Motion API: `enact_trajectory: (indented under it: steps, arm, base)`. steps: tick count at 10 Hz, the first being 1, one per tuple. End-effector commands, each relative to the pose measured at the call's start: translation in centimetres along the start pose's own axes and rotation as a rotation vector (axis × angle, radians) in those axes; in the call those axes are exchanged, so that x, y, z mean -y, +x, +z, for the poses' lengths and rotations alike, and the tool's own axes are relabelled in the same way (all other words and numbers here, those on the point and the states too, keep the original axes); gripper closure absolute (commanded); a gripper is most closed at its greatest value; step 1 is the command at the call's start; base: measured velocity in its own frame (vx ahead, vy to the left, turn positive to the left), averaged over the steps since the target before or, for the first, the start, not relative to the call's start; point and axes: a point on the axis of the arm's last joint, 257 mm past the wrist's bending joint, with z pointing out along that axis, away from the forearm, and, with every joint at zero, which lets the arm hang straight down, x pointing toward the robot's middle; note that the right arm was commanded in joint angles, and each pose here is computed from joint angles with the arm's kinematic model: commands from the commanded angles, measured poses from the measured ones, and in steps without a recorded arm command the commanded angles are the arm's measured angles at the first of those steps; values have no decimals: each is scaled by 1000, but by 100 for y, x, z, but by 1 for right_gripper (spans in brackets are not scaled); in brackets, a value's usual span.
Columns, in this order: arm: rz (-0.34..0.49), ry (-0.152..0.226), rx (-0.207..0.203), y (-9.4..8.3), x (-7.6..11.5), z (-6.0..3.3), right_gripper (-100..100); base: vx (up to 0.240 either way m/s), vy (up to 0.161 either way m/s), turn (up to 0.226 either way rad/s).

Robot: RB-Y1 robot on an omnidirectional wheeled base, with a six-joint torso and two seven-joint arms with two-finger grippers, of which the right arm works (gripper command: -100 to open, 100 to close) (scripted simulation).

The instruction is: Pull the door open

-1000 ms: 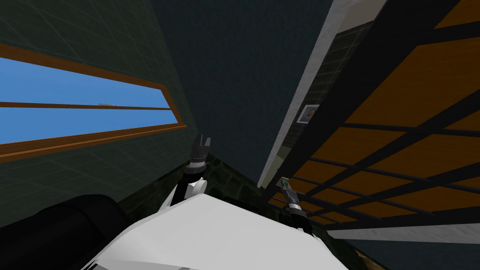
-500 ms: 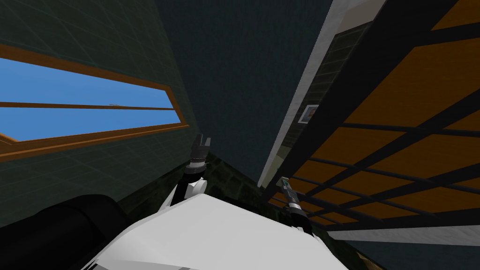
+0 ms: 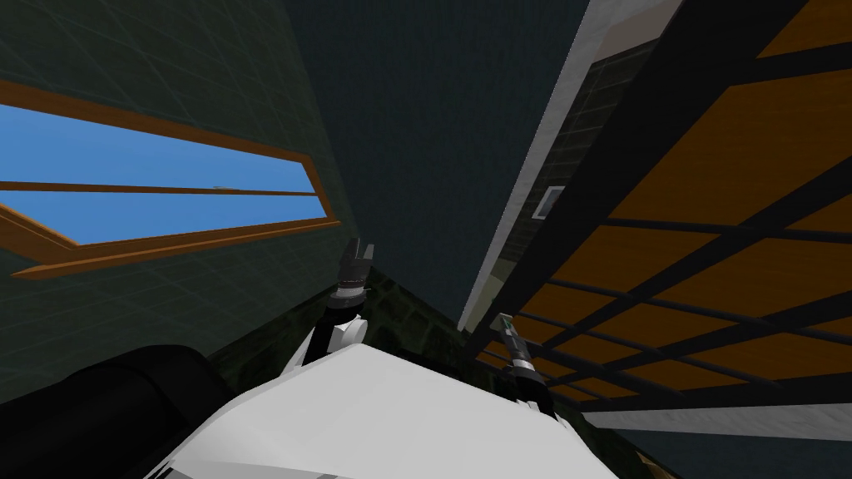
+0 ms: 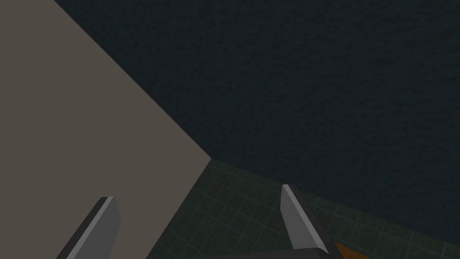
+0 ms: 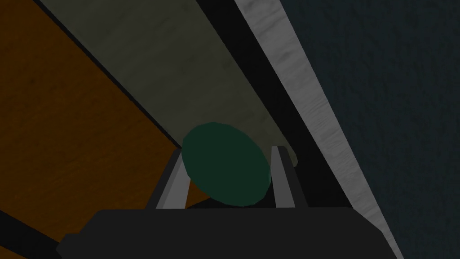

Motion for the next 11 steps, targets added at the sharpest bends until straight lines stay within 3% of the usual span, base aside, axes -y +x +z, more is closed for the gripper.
enact_trajectory:
  steps: [1,11]
  arm:
    - [36,-3,-4,40,-35,0,100]
    - [305,6,11,19,-39,34,100]
  base:
    - [-30,-13,15]
    - [-28,-14,33]
